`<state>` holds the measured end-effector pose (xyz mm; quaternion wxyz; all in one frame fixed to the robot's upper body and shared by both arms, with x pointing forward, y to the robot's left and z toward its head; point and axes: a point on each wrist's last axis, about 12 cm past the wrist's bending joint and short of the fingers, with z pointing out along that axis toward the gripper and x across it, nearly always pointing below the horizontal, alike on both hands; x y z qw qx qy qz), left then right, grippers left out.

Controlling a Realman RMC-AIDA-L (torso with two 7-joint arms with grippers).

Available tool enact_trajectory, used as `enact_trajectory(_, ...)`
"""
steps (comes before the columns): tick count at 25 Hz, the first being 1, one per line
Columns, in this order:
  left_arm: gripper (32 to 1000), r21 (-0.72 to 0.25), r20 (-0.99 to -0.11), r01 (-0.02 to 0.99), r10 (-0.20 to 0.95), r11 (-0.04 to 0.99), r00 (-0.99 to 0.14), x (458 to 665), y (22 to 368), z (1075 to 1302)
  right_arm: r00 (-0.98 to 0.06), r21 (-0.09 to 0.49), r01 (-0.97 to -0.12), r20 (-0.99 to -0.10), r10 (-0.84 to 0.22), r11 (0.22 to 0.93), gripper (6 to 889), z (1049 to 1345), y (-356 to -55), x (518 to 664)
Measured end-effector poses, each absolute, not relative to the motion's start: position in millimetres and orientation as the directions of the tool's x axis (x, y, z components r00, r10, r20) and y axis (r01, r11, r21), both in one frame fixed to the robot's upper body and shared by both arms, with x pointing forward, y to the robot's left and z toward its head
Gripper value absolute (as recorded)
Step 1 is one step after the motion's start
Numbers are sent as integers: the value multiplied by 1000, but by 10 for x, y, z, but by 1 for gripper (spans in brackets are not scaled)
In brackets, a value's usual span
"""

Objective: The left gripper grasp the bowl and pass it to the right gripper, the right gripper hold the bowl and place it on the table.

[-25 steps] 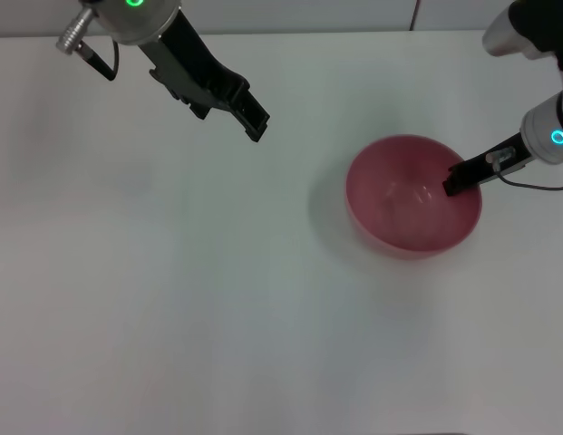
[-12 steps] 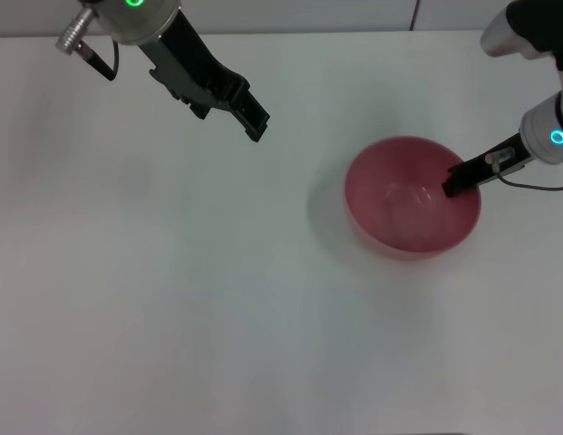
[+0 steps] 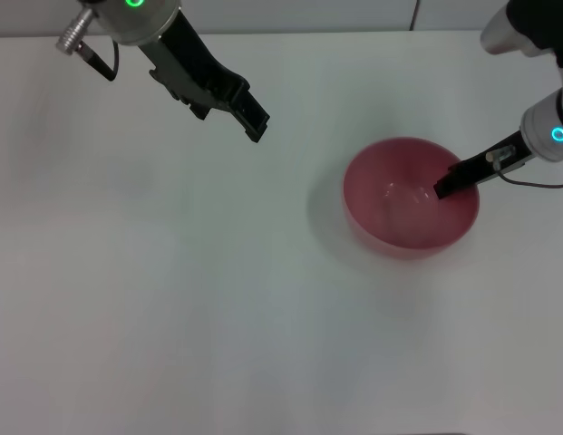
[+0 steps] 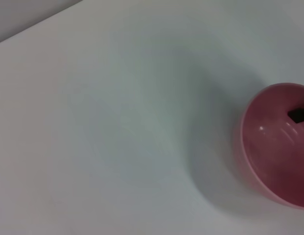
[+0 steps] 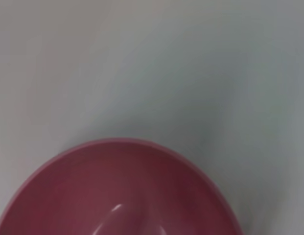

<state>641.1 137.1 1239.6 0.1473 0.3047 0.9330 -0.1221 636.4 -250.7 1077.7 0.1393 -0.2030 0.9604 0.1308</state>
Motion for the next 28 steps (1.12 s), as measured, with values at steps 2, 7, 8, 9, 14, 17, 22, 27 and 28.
enact_trajectory(2, 847, -138, -349, 604, 532, 785, -771, 6411, 1373, 12394, -877, 194, -430, -323, -356, 882, 282, 10782, -2506, 6368)
enact_trajectory(7, 847, -139, -347, 602, 531, 786, -773, 6408, 1382, 12385, -872, 194, -440, -326, -366, 877, 375, 10789, -2495, 6370)
enact_trajectory(8, 847, -139, -347, 602, 531, 786, -773, 6408, 1382, 12383, -871, 194, -442, -326, -367, 876, 393, 10789, -2491, 6370)
enact_trajectory(9, 847, -139, -347, 602, 531, 786, -773, 6407, 1383, 12382, -870, 193, -443, -327, -369, 875, 411, 10791, -2488, 6372)
enact_trajectory(14, 847, -141, -344, 599, 528, 788, -776, 6403, 1398, 12367, -867, 197, -451, -330, -374, 871, 503, 10797, -2481, 6372)
enact_trajectory(17, 847, -141, -344, 599, 528, 788, -776, 6404, 1400, 12365, -866, 198, -452, -332, -374, 870, 580, 10805, -2476, 6377)
enact_trajectory(22, 847, -141, -344, 599, 528, 788, -776, 6403, 1406, 12359, -866, 199, -452, -333, -374, 870, 759, 10807, -2475, 6378)
enact_trajectory(27, 847, -141, -345, 599, 528, 788, -776, 6404, 1411, 12353, -865, 199, -453, -334, -374, 869, 866, 10807, -2475, 6379)
enact_trajectory(28, 847, -141, -344, 598, 527, 789, -777, 6403, 1415, 12349, -865, 199, -453, -334, -375, 869, 866, 10808, -2474, 6379)
